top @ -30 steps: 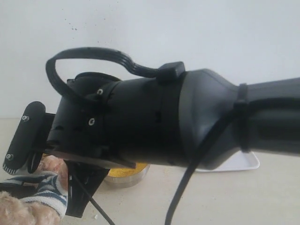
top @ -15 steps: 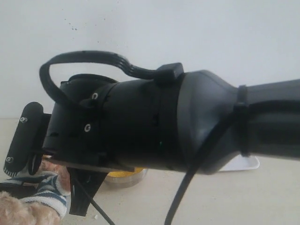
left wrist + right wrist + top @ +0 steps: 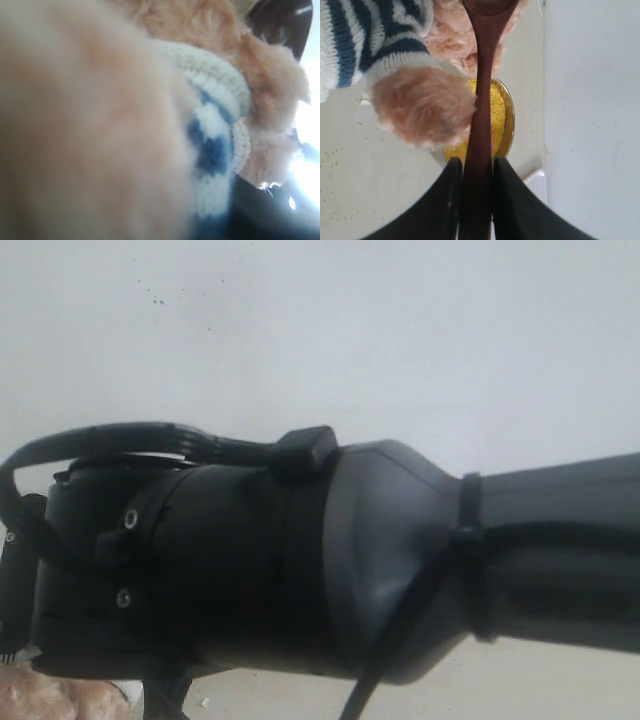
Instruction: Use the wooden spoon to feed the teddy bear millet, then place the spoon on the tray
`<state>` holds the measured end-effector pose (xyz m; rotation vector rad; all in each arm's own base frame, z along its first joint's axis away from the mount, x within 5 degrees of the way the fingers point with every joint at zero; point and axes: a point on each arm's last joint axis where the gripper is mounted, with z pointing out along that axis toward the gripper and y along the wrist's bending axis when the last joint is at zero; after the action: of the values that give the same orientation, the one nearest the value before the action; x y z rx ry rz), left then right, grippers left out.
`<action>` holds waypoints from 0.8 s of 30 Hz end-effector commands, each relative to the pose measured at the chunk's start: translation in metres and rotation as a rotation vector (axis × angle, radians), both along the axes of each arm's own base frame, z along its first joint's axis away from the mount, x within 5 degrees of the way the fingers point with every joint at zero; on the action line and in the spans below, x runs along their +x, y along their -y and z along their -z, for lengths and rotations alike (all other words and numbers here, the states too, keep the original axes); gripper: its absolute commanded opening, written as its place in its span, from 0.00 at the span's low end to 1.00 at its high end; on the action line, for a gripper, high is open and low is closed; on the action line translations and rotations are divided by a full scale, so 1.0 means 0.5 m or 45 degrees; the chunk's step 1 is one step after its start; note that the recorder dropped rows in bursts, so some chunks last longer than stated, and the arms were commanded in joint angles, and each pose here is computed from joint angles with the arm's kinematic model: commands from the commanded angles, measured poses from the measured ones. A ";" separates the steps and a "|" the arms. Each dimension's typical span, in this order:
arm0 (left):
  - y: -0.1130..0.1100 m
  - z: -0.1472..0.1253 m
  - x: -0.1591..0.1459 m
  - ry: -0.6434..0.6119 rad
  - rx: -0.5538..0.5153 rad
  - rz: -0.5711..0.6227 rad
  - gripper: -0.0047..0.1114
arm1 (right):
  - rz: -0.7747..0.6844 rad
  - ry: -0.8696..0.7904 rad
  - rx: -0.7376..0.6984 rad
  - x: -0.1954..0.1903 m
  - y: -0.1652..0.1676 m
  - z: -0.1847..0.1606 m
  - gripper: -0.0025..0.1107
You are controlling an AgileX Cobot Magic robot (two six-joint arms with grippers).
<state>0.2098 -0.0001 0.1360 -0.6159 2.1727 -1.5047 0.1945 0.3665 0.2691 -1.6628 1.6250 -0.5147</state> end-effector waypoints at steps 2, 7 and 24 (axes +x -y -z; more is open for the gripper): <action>0.003 -0.007 -0.001 0.039 -0.029 0.008 0.07 | 0.047 0.013 0.042 0.001 0.001 -0.003 0.02; 0.003 -0.007 -0.001 0.038 -0.028 0.012 0.07 | 0.098 -0.009 0.108 0.001 0.001 -0.003 0.02; 0.003 -0.007 0.000 0.039 -0.029 0.007 0.07 | 0.096 0.197 0.019 -0.003 0.001 -0.021 0.02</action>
<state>0.2098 -0.0001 0.1360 -0.6089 2.1727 -1.5017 0.1986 0.3637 0.2770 -1.5167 1.6153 -0.6267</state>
